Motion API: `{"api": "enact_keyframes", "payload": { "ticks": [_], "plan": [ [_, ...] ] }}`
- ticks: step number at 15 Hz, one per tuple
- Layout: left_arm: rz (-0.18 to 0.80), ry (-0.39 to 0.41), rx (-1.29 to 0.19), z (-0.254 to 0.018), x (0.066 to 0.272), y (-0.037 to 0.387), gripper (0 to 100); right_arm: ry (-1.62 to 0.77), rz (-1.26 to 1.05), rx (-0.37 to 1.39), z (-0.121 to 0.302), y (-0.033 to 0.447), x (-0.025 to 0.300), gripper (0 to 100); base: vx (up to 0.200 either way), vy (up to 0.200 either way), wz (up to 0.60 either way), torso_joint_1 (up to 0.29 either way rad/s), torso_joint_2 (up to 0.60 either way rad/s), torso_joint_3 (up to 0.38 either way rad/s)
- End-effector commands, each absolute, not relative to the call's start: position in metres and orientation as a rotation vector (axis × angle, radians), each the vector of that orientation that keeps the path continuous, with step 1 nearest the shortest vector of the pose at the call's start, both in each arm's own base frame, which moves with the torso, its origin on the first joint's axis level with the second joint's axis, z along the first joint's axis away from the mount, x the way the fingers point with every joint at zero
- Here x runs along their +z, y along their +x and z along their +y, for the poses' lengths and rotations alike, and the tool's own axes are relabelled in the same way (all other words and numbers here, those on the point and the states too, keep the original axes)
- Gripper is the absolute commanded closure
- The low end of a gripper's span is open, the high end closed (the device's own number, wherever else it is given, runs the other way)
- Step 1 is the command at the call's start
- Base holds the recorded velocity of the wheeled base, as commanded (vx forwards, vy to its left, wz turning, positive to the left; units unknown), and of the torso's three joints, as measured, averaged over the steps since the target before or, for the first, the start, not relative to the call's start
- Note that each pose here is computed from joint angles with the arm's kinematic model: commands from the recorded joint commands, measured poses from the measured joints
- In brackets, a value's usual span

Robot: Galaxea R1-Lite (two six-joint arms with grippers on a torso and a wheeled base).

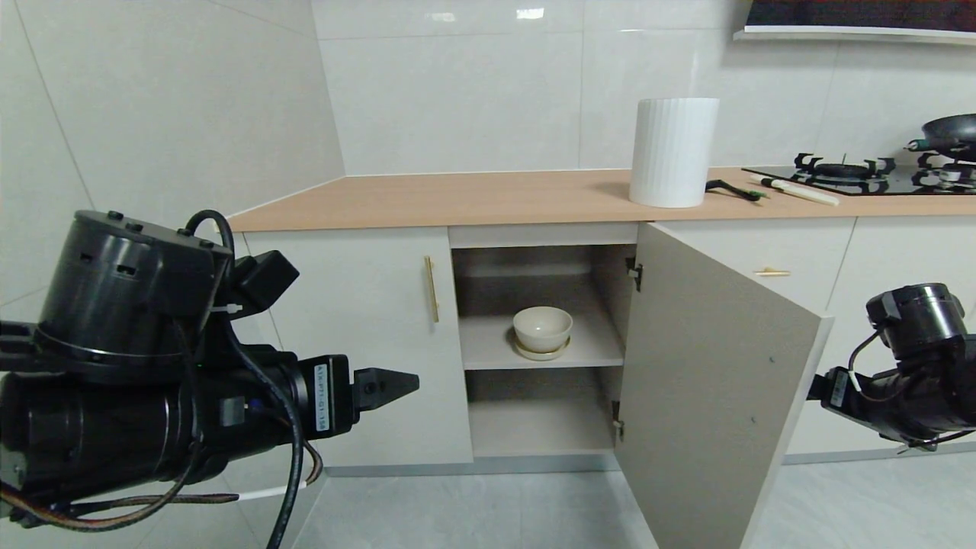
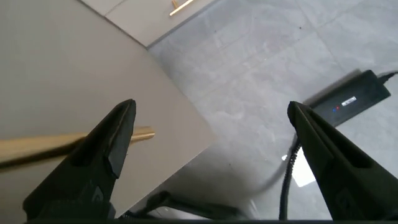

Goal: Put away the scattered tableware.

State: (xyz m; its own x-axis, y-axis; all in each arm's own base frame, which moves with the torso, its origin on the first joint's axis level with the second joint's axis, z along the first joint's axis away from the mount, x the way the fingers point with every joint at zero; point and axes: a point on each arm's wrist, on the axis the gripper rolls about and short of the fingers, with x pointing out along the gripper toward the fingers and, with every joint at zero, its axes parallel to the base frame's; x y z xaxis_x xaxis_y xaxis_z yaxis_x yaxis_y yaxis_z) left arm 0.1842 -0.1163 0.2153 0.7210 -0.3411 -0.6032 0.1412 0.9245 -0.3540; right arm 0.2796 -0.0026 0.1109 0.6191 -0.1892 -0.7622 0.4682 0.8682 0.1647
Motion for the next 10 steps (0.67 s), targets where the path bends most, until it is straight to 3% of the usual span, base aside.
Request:
{"api": "enact_keyframes", "payload": {
  "ticks": [1, 4, 6, 10],
  "plan": [
    [0.712, -0.297, -0.272, -0.117, 0.216, 0.185, 0, 0.347, 0.819, -0.329, 0.014, 0.284, 0.112, 0, 0.0, 0.0, 0.0, 0.0, 0.0, 0.0],
    [0.698, -0.3, -0.278, -0.117, 0.218, 0.186, 0, 0.314, 0.817, -0.215, 0.044, 0.291, 0.115, 0, 0.0, 0.0, 0.0, 0.0, 0.0, 0.0],
    [0.688, -0.308, -0.268, -0.115, 0.22, 0.188, 0, 0.3, 0.838, -0.041, 0.08, 0.3, 0.117, 0, 0.0, 0.0, 0.0, 0.0, 0.0, 0.0],
    [0.685, -0.312, -0.25, -0.113, 0.22, 0.191, 0, 0.242, 0.886, 0.106, 0.135, 0.319, 0.099, 0, 0.0, 0.0, 0.0, 0.0, 0.0, 0.0]
  ]
}}
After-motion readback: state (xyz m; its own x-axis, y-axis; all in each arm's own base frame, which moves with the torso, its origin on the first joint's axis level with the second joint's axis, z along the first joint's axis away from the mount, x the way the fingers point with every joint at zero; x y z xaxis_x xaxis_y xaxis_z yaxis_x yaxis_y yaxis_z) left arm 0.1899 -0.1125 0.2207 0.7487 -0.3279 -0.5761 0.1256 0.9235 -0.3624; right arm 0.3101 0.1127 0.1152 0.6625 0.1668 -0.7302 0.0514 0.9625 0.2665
